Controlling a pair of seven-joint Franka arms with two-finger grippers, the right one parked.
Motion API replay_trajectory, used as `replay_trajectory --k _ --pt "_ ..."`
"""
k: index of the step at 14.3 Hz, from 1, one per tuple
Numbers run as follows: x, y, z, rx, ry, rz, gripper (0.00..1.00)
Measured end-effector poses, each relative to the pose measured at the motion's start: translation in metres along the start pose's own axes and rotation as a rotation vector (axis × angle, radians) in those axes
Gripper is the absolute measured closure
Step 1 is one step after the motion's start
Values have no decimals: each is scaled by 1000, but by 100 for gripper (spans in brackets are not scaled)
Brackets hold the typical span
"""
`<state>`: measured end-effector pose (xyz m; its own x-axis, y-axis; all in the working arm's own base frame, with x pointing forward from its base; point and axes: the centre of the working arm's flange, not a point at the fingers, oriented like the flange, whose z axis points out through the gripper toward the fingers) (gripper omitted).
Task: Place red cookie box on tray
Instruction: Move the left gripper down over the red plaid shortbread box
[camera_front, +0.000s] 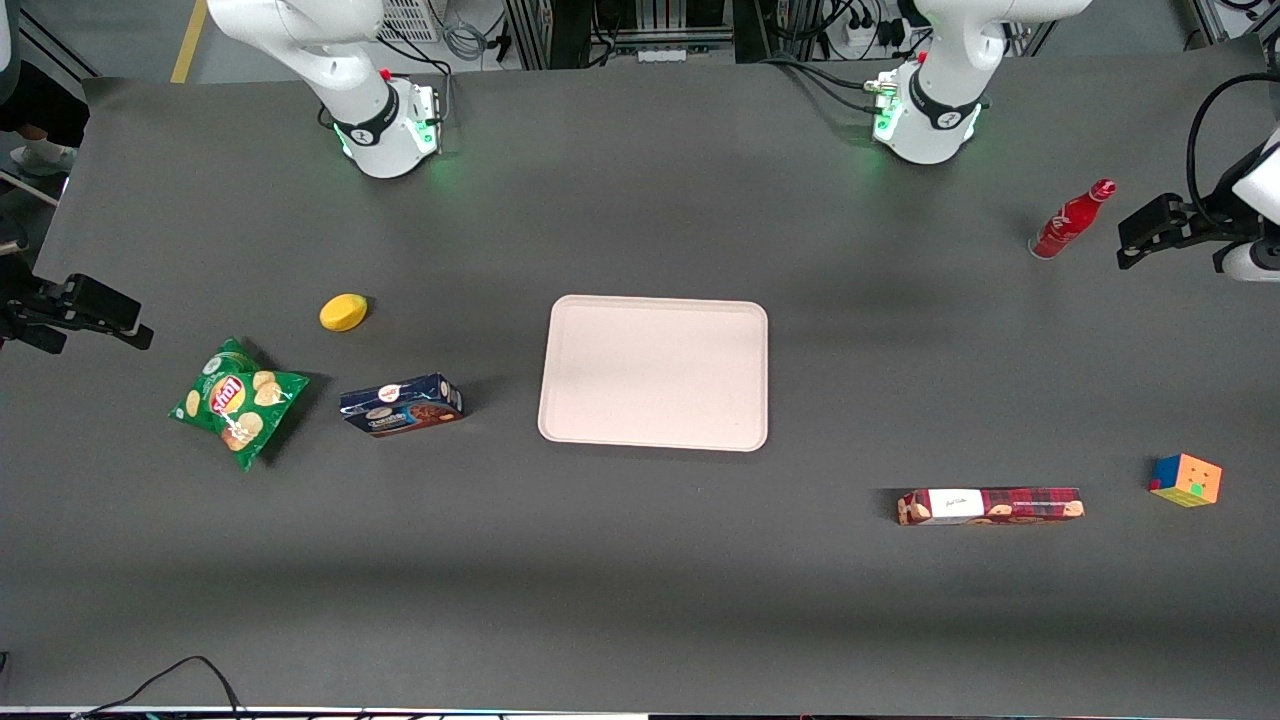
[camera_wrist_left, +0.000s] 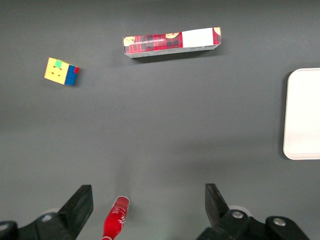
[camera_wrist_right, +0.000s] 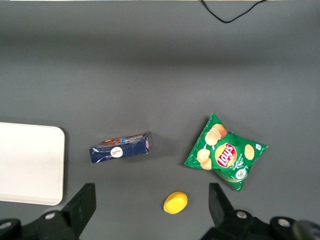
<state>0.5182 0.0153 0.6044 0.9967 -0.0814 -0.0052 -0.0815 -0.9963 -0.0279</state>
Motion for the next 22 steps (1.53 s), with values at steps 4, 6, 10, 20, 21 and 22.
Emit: replay_trajectory --k 4,6,10,20,21,22 --pt "1 2 0 -20 5 -1 0" --pt "1 2 0 -21 5 -1 0" --pt "6 4 3 -47 20 -8 0" --pt "80 -24 122 -147 -10 -413 0" --pt "89 -25 139 -143 -2 -446 0" --pt "99 -24 155 -140 9 -484 0"
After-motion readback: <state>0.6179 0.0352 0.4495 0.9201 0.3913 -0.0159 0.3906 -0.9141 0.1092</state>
